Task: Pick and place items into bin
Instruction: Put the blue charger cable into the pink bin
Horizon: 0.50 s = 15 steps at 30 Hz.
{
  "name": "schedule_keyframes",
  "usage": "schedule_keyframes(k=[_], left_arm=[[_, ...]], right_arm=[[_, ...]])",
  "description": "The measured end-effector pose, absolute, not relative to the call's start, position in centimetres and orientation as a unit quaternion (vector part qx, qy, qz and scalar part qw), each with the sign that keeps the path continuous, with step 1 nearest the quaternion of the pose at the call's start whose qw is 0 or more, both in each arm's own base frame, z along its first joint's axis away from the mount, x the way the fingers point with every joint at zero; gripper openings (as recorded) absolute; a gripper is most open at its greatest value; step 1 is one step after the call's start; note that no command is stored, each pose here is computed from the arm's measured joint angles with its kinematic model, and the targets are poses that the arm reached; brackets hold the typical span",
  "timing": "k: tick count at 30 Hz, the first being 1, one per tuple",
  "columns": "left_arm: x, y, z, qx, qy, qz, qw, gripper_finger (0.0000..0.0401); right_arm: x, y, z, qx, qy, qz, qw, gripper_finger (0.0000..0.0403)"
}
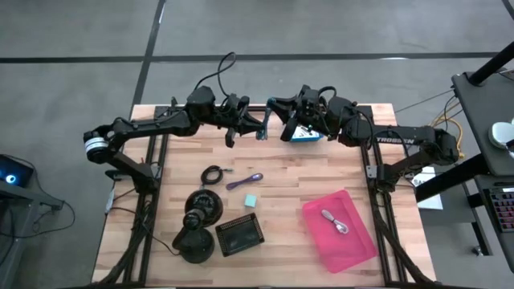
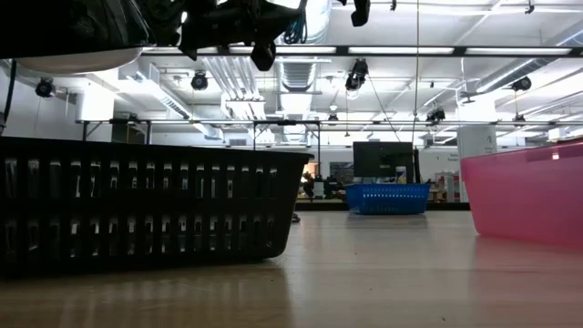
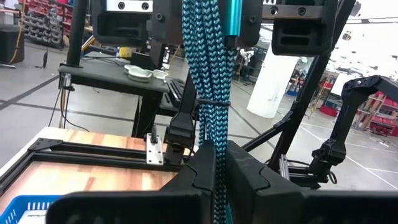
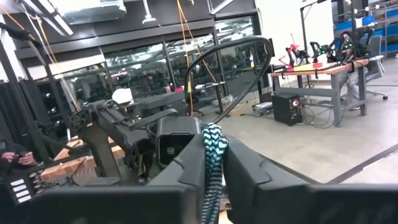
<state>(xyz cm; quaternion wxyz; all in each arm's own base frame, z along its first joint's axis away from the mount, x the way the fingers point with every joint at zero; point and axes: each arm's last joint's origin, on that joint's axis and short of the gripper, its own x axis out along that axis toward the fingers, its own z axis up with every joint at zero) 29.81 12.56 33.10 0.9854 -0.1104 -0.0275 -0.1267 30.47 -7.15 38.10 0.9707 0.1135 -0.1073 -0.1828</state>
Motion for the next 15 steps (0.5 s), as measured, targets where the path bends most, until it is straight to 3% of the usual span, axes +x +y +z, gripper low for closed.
schedule_keyframes(k=[15], left_arm=[[29.8, 12.54, 33.1, -0.11, -0.027, -0.13, 0.985, 0.007]], right_arm=[[29.64, -7.02, 39.03, 0.113, -0.122, -0.183, 0.969, 0.0014]])
